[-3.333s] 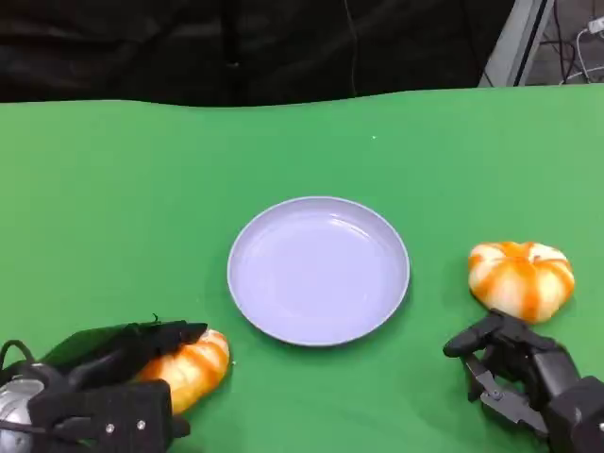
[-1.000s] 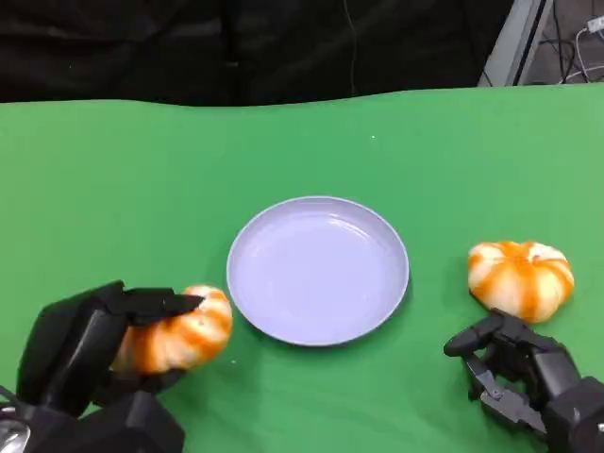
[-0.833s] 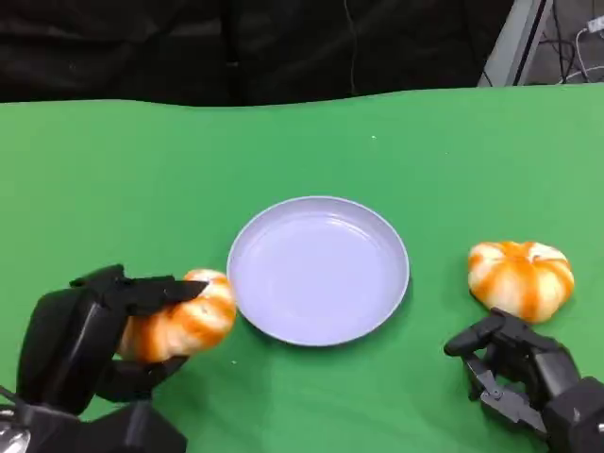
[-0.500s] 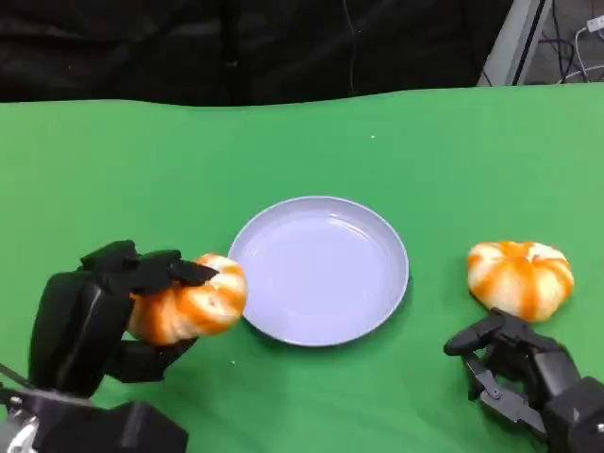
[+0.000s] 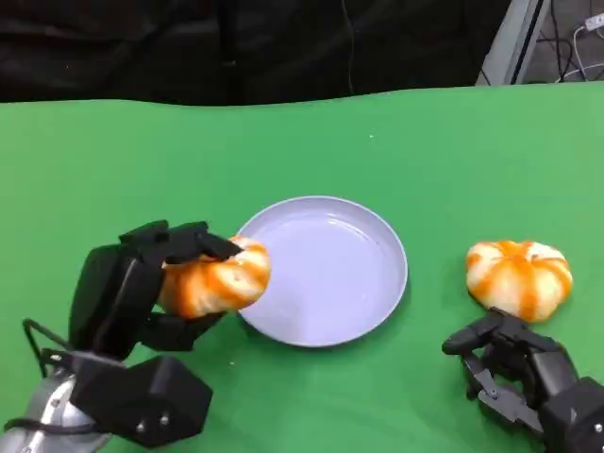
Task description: Grasp the bread from the table and place it into the plate.
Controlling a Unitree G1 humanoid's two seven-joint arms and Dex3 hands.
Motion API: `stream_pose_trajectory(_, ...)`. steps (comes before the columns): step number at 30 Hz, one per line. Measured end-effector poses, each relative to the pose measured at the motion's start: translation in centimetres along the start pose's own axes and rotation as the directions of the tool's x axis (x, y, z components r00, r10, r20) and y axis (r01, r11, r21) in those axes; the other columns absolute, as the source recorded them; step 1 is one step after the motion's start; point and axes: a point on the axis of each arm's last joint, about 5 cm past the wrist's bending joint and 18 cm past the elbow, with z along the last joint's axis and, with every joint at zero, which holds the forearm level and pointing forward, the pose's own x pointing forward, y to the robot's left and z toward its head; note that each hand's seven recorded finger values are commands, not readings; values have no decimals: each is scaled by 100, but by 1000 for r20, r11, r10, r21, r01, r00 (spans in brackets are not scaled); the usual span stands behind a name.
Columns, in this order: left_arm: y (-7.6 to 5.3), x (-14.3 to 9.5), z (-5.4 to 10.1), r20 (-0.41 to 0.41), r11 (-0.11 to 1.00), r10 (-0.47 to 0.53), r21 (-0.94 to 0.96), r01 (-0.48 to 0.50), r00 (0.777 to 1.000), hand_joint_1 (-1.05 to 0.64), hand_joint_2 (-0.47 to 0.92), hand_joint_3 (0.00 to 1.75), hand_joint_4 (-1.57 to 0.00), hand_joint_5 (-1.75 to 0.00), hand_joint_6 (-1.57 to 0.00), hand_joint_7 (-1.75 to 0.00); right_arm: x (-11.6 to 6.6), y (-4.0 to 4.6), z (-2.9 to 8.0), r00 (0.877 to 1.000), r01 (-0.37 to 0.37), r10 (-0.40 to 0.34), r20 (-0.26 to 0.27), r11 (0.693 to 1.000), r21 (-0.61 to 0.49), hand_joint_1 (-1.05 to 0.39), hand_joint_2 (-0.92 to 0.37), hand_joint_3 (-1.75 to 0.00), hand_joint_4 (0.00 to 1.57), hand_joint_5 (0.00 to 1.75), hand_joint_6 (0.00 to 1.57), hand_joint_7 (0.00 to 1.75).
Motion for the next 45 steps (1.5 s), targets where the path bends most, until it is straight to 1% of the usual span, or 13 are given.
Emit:
stream_pose_trajectory(9,-182,144,92,38,998,-58,-20,59,998,-9,63,94,-87,-140,-99,-87,2,8,1,1000,4,-4,0,1000,-5,-16,-92,-48,68,174,75,119)
stream_pose_trajectory(11,-216,176,118,48,997,-68,-24,69,997,-8,65,90,-87,-138,-100,-83,4,11,1,1000,4,-4,1,1000,-7,-15,-92,-48,68,174,75,119)
stream_pose_trajectory(16,-277,287,168,81,994,-105,-19,107,991,-5,65,83,-83,-142,-100,-76,5,16,2,1000,6,-6,2,1000,-9,-13,-92,-50,68,172,75,119)
stream_pose_trajectory(18,-292,319,181,91,992,-121,-14,123,988,-5,67,77,-81,-142,-102,-71,5,17,3,1000,6,-5,3,1000,-9,-14,-92,-50,69,173,75,119)
stream_pose_trajectory(20,-311,357,186,87,989,-148,-6,149,985,-6,71,67,-81,-141,-104,-63,5,16,3,1000,6,-6,3,1000,-8,-14,-92,-50,69,173,75,120)
stream_pose_trajectory(21,-321,380,189,83,987,-158,-2,159,984,-5,73,62,-82,-137,-106,-59,5,16,3,1000,7,-7,3,1000,-7,-14,-92,-50,69,173,75,120)
stream_pose_trajectory(24,-365,452,221,91,981,-193,0,194,977,-4,74,56,-85,-132,-108,-53,4,15,2,1000,7,-7,2,1000,-3,-13,-92,-51,69,173,75,120)
stream_pose_trajectory(28,-425,526,252,93,972,-232,-2,234,968,-4,76,51,-83,-133,-109,-48,5,15,3,1000,5,-5,3,1000,0,-13,-92,-51,70,173,75,119)
stream_pose_trajectory(31,-462,560,262,84,965,-261,-4,262,962,-4,83,37,-84,-122,-114,-32,4,15,3,1000,4,-4,4,1000,0,-13,-92,-51,71,174,75,120)
stream_pose_trajectory(35,-526,638,297,69,948,-317,-7,319,946,-5,89,25,-85,-113,-116,-21,6,17,4,1000,4,-4,4,1000,2,-13,-92,-51,72,174,75,120)
stream_pose_trajectory(39,-564,700,314,49,935,-355,2,356,933,-4,92,21,-85,-104,-116,-15,7,21,6,1000,2,-2,6,1000,3,-13,-92,-51,71,173,76,119)
stream_pose_trajectory(43,-580,706,296,29,922,-388,9,388,921,-5,92,24,-89,-85,-114,-7,7,23,7,1000,5,-5,7,1000,3,-15,-92,-50,71,173,76,118)
stream_pose_trajectory(45,-580,712,280,16,911,-413,10,412,911,-4,92,23,-91,-81,-114,-5,6,25,6,1000,6,-6,7,1000,1,-15,-92,-49,71,173,76,118)
